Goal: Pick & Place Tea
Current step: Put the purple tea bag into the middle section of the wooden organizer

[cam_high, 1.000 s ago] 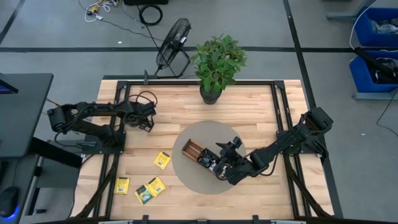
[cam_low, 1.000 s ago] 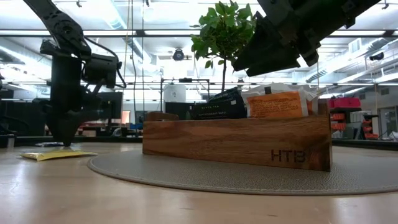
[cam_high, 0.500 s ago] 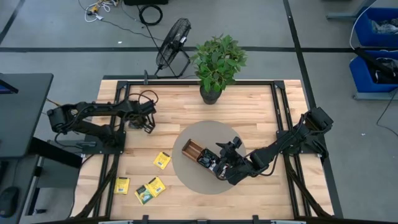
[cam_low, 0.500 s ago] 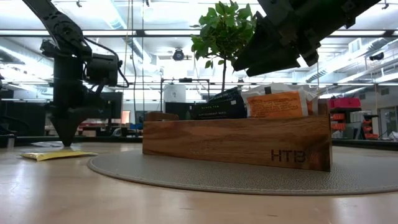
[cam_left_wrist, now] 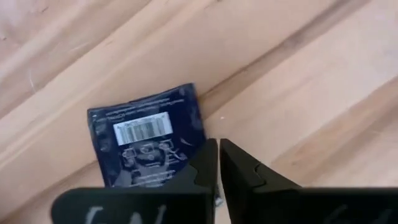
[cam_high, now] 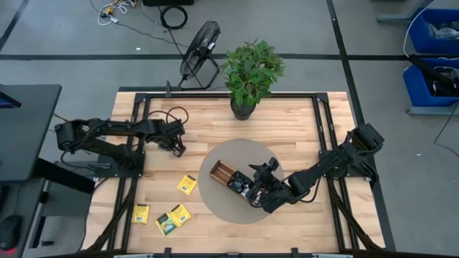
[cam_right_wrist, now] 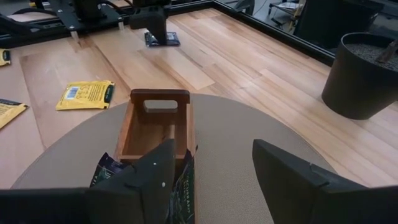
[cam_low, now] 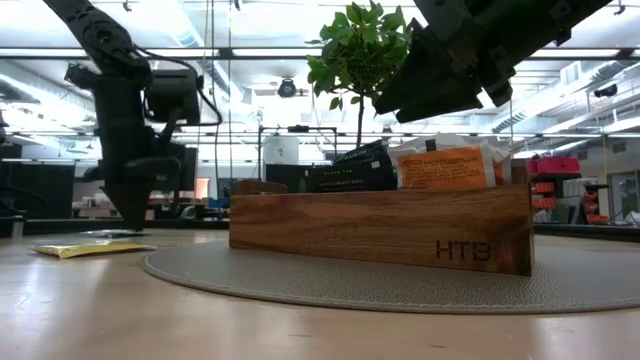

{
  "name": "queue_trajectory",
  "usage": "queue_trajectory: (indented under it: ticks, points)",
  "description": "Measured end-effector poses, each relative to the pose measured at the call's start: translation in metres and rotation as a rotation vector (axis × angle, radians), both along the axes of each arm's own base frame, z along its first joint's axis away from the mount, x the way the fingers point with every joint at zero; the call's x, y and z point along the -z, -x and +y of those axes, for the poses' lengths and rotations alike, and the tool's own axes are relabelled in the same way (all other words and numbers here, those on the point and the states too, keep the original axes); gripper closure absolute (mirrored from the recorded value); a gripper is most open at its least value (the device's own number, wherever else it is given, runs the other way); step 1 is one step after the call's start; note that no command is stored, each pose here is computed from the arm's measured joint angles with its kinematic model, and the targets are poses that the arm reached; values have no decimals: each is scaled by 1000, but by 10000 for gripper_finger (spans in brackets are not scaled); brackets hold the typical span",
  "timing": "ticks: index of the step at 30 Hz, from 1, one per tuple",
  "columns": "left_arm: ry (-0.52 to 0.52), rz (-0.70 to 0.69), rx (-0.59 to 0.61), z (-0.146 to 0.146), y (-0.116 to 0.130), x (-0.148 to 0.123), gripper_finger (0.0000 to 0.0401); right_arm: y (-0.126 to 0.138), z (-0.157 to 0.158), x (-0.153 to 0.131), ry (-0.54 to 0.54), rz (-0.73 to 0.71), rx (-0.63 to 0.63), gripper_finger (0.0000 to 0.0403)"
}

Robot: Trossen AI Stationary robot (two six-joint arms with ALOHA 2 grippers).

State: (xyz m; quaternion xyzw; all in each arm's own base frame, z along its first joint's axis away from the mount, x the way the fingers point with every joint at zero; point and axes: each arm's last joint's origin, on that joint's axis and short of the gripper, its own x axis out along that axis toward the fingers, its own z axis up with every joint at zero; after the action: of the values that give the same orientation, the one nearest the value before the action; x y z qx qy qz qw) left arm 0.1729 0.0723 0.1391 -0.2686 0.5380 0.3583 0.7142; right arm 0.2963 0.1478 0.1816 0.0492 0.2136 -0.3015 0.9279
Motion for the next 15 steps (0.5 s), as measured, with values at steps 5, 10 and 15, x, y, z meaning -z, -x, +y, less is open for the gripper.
queue_trajectory:
  ticks: [5,10,15]
  points:
    - [14,60,40,-6,-3,-12,354,0,0,0,-1,-1,0,179]
    - [23,83,69,-16,-5,-13,314,0,0,0,-4,-4,2,179]
    - [-24,101,73,-19,-6,-13,252,0,0,0,-7,-5,3,179]
